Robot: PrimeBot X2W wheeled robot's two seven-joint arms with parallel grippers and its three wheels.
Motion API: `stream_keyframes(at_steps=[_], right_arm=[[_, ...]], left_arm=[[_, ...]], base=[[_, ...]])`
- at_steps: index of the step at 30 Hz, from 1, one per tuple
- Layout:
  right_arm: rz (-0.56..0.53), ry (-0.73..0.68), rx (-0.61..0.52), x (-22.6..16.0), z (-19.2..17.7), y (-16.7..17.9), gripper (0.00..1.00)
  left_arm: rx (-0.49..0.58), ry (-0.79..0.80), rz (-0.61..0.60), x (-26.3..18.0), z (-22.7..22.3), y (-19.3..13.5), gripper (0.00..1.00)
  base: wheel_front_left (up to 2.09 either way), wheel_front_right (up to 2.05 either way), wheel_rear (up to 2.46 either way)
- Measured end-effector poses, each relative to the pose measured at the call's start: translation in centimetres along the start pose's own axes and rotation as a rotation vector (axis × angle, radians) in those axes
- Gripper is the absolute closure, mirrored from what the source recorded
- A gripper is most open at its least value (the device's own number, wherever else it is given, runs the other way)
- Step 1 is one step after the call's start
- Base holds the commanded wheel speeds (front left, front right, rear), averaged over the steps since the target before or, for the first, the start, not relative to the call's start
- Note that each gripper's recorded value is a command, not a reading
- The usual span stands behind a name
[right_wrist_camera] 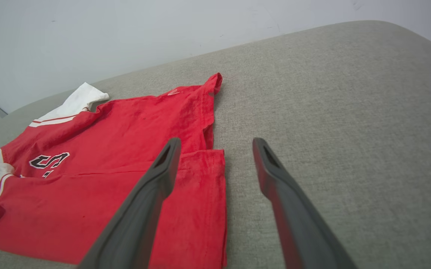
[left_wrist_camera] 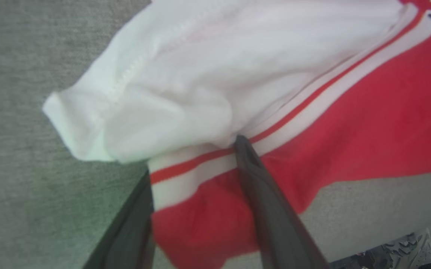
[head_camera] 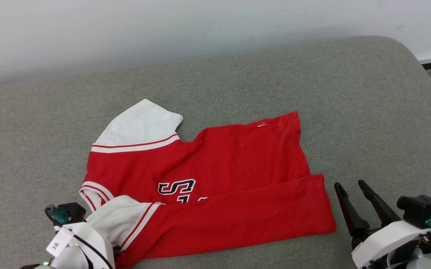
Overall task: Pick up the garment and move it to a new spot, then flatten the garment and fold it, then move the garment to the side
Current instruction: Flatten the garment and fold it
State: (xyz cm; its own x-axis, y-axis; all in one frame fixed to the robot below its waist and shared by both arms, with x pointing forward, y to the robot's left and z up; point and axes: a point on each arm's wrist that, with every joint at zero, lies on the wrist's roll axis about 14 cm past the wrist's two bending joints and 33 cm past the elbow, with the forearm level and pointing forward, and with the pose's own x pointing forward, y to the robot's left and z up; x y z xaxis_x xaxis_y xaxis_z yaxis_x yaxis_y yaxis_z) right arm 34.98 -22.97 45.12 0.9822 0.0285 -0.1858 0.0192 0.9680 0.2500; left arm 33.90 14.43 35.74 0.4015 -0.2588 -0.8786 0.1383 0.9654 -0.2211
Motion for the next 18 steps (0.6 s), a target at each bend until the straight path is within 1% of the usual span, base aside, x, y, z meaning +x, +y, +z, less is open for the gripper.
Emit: stream_keyframes(at_steps=[3, 9, 10, 13, 18], right_arm=[[-0.004, 0.011, 0.000, 0.0, 0.0, -0.5, 0.00], [-0.019, 0.058, 0.023, -0.3, -0.2, -1.4, 0.00], [-0.021, 0.112, 0.022, -0.4, -0.7, -1.8, 0.00], [-0.007, 0.231, 0.000, -0.7, -2.0, -2.1, 0.00], [0.068, 0.413, -0.034, -0.7, -4.1, -0.6, 0.00]], left_arm=[[-0.013, -0.026, -0.038, 0.2, 0.3, -1.1, 1.00], [-0.010, -0.103, -0.035, -0.8, 1.2, -1.1, 1.00], [-0.009, -0.154, -0.026, -1.5, 1.9, -1.1, 1.00], [-0.003, -0.218, -0.014, -2.5, 2.8, -0.7, 1.00], [0.018, -0.308, 0.014, -4.1, 4.4, -0.4, 1.00]], base=[[0.00, 0.00, 0.00], [0.00, 0.00, 0.00], [0.00, 0.00, 0.00], [0.00, 0.00, 0.00], [0.00, 0.00, 0.00]])
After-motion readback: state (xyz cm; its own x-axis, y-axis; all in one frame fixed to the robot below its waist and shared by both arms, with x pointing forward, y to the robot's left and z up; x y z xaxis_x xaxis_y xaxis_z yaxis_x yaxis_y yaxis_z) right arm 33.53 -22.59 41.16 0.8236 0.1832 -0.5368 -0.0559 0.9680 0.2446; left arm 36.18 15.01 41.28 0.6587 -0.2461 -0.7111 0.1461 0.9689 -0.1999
